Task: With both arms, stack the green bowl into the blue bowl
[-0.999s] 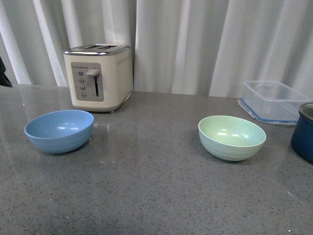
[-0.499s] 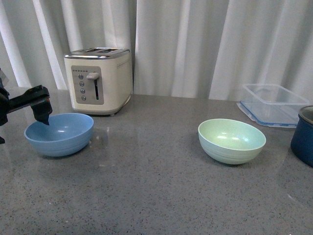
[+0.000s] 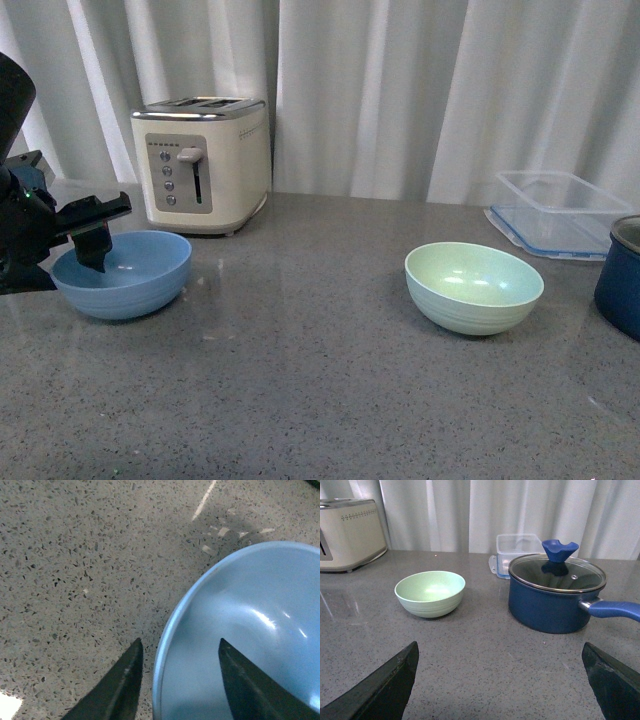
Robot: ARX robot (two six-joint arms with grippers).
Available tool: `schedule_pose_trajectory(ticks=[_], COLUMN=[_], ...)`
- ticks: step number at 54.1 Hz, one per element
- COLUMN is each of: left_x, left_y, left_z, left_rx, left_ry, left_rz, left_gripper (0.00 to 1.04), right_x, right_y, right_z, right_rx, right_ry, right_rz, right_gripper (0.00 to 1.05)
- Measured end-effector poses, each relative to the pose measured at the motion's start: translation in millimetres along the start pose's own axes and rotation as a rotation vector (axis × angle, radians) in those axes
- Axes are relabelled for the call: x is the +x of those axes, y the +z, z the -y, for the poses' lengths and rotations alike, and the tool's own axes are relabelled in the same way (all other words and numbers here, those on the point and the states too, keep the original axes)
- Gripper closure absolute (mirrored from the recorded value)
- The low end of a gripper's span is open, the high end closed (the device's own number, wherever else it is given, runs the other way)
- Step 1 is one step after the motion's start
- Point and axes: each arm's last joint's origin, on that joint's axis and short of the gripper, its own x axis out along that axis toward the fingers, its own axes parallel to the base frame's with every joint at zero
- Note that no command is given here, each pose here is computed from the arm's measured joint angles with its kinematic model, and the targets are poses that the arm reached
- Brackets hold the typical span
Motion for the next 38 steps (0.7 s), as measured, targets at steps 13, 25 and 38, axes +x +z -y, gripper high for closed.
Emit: schedule_pose_trajectory(ticks=[13, 25, 38], left_x=[-0.8, -16.8, -47.0], left_y=[-1.4, 1.6, 4.9], left_z=[1.8, 15.6, 62.5], left_rx=[0.004, 0.014, 0.070], left_ry=[-0.009, -0.077, -0.200], left_rz=[-0.013, -0.004, 0.046], left_gripper=[1.01, 1.01, 1.01], right_x=[0.0, 0.0, 0.0], right_y=[0.0, 0.0, 0.0], right_z=[0.0, 0.0, 0.0], right_rx=[0.000, 0.000, 0.000], right_ry=[0.000, 0.000, 0.000], right_rz=[0.000, 0.000, 0.000], right_gripper=[0.10, 0.10, 0.10])
